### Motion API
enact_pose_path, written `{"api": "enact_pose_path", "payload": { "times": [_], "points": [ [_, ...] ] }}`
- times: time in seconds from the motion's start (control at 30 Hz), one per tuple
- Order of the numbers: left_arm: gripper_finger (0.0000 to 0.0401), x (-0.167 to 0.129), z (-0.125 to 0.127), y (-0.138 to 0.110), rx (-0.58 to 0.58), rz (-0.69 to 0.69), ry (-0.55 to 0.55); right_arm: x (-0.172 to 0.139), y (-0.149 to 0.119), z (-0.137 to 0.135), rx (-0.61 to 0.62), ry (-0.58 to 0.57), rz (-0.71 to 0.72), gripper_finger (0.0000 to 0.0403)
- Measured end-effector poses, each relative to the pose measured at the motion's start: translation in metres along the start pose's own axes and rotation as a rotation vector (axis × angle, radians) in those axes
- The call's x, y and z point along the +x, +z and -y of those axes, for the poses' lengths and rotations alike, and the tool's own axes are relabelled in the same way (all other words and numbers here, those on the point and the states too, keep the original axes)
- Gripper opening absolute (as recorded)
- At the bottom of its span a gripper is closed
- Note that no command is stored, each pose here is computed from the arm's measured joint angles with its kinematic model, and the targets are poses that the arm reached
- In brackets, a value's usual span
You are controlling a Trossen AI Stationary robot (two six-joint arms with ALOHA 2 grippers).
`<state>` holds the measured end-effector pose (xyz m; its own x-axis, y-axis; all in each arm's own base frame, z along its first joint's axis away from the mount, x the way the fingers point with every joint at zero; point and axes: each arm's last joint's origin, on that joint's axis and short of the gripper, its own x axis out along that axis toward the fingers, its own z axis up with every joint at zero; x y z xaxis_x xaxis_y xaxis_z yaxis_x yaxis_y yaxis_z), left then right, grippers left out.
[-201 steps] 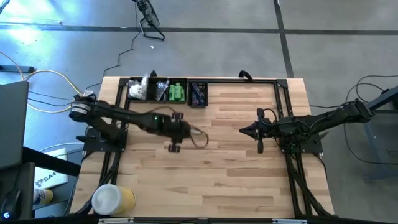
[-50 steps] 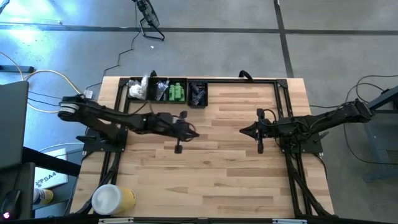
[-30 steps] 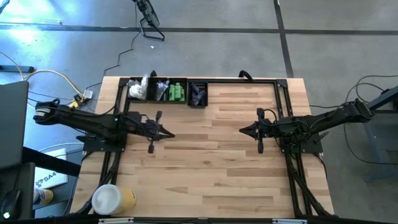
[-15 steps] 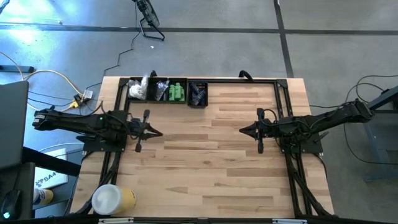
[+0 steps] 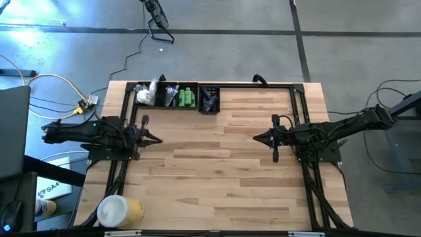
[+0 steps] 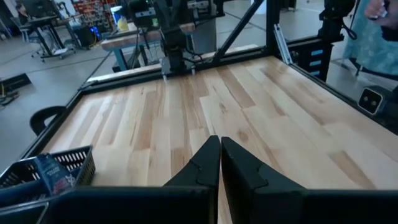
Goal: Pick & Place Travel size toiletries
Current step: Return to Home Position
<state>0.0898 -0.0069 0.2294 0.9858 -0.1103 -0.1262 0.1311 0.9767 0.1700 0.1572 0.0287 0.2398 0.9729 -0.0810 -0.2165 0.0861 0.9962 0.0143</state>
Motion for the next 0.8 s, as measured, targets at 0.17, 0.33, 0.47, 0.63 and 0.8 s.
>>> {"api": "enact_pose_path", "payload": {
  "times": [0.17,0.33,0.47,0.63,0.8],
  "points": [
    [0.0010,-0.013,0.001,-0.003,0.001,0.020,0.003,0.000,0.000,0.000,0.000,0.000,0.000,0.0005],
    [0.0010,-0.022,0.002,-0.004,0.022,0.040,0.008,0.000,0.000,0.000,0.000,0.000,0.000,0.0005],
    [0.0010,-0.021,0.002,-0.005,0.030,0.034,0.004,0.000,0.000,0.000,0.000,0.000,0.001,0.0005],
    [0.0010,-0.011,0.004,-0.018,0.031,0.050,0.007,0.000,0.000,0.000,-0.001,0.000,0.000,0.0005],
    [0.0010,-0.001,0.006,-0.030,0.029,0.096,0.016,0.000,0.000,0.000,-0.002,0.000,0.000,0.0005]
  ]
}}
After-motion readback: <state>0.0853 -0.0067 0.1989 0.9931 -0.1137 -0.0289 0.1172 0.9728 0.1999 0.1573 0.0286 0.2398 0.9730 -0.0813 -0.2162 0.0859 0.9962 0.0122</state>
